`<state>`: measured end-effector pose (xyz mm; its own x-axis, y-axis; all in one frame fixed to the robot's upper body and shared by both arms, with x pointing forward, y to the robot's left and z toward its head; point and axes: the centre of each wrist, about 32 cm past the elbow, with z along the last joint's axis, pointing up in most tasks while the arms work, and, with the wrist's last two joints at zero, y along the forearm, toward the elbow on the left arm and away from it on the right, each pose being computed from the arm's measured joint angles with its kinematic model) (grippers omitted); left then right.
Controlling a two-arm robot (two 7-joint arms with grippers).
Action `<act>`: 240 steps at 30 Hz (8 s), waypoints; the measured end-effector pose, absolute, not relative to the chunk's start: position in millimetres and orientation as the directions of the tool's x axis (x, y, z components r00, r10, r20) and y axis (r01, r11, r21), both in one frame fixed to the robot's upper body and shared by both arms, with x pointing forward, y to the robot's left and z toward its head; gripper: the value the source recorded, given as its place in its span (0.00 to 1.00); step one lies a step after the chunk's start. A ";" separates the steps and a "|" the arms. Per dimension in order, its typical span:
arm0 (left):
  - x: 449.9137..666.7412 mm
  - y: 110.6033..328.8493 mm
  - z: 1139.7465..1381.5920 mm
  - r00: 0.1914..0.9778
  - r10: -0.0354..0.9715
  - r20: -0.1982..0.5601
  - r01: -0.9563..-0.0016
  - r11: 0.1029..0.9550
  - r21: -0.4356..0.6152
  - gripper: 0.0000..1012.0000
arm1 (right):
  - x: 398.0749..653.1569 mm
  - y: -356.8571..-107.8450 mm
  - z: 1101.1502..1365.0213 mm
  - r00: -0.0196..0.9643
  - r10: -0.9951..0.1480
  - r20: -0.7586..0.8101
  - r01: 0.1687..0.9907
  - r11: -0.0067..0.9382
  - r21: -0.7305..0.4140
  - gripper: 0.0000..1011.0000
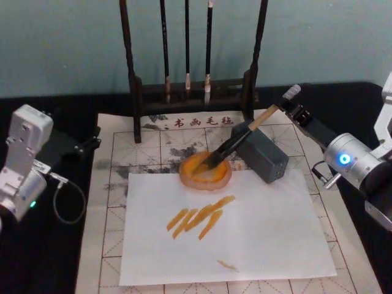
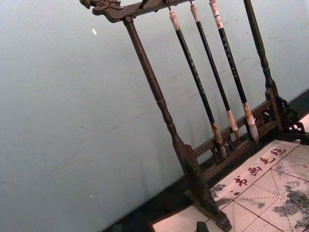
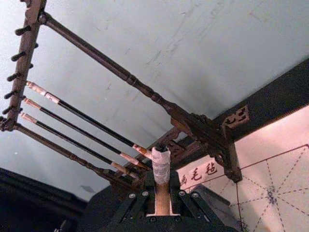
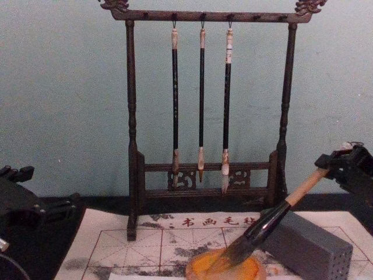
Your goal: Pick up the brush from the inkstone, write on the paper, then place the brush back to its original position.
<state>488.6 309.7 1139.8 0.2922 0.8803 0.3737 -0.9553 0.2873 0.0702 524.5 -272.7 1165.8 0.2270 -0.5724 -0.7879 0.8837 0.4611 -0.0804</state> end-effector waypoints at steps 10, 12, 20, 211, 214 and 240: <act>488.6 309.7 1139.8 0.292 0.880 0.374 -0.955 0.287 0.070 0.99 | 523.0 -272.3 1164.7 0.217 -0.574 -0.790 0.884 0.459 -0.091 0.20; 488.6 309.7 1139.8 0.292 0.880 0.374 -0.955 0.287 0.070 0.99 | 522.8 -272.4 1164.6 0.216 -0.574 -0.790 0.882 0.462 -0.094 0.20; 488.6 309.7 1139.8 0.292 0.880 0.374 -0.955 0.287 0.070 0.99 | 522.0 -273.4 1163.6 0.212 -0.577 -0.789 0.879 0.465 -0.104 0.20; 488.6 309.7 1139.8 0.292 0.880 0.374 -0.955 0.287 0.070 0.99 | 486.8 -318.3 1120.1 0.367 -0.913 -0.178 0.918 0.387 -0.091 0.99; 488.6 309.7 1139.8 0.292 0.880 0.374 -0.955 0.287 0.070 0.99 | 486.8 -318.4 1120.1 0.367 -0.913 -0.179 0.918 0.386 -0.091 0.99; 488.6 309.7 1139.8 0.292 0.880 0.374 -0.955 0.287 0.070 0.99 | 486.8 -318.4 1120.1 0.367 -0.913 -0.179 0.918 0.386 -0.091 0.99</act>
<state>488.6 309.7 1139.8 0.2923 0.8803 0.3737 -0.9552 0.2873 0.0703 486.8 -318.4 1120.1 0.3665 -0.9130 -0.1793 0.9178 0.3864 -0.0913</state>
